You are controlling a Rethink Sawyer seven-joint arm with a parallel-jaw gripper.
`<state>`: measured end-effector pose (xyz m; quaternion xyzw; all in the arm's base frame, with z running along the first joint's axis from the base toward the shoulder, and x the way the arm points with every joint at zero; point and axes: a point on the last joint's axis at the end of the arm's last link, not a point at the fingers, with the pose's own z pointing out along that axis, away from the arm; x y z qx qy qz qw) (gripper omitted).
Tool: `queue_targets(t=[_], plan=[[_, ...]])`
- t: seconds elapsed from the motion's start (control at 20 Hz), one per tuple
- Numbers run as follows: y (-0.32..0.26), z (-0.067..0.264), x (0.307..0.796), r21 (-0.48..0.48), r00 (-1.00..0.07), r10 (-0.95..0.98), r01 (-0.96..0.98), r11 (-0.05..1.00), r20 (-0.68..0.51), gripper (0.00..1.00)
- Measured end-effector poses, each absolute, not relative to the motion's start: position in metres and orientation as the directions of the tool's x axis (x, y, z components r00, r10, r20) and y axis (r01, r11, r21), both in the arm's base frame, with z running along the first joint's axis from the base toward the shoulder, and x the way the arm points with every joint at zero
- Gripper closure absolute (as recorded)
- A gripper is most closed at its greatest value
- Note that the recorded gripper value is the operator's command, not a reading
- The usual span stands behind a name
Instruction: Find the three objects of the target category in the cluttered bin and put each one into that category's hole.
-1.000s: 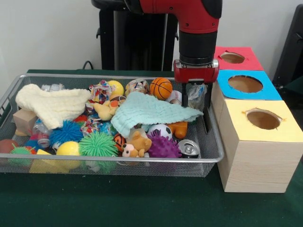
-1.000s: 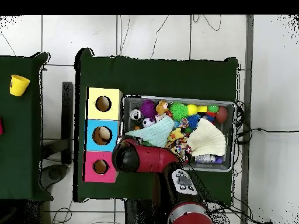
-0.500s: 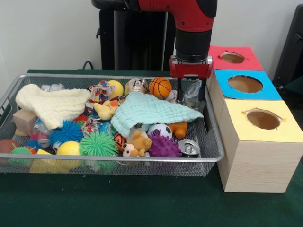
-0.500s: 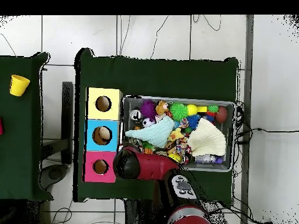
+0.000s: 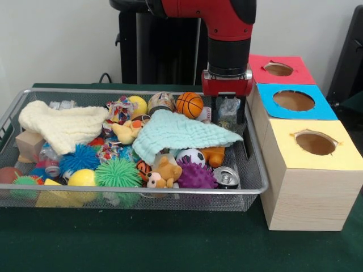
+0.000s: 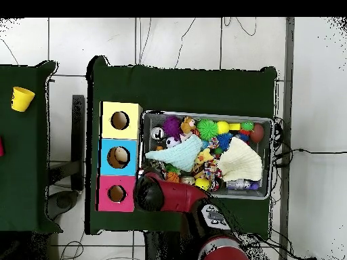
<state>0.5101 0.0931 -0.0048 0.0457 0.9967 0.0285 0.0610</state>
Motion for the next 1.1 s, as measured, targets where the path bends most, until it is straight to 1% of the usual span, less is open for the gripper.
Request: queue_targets(t=[0.6,0.8,1.1], plan=[[0.093,-0.005,0.511,0.075,-0.984,0.154,0.147,0.986,-0.093,0.0],[0.099,-0.002,0.514,0.034,-0.981,0.179,0.177,0.984,-0.07,0.0],[0.105,0.004,0.517,-0.017,-0.984,0.167,0.168,0.986,-0.053,0.0]])
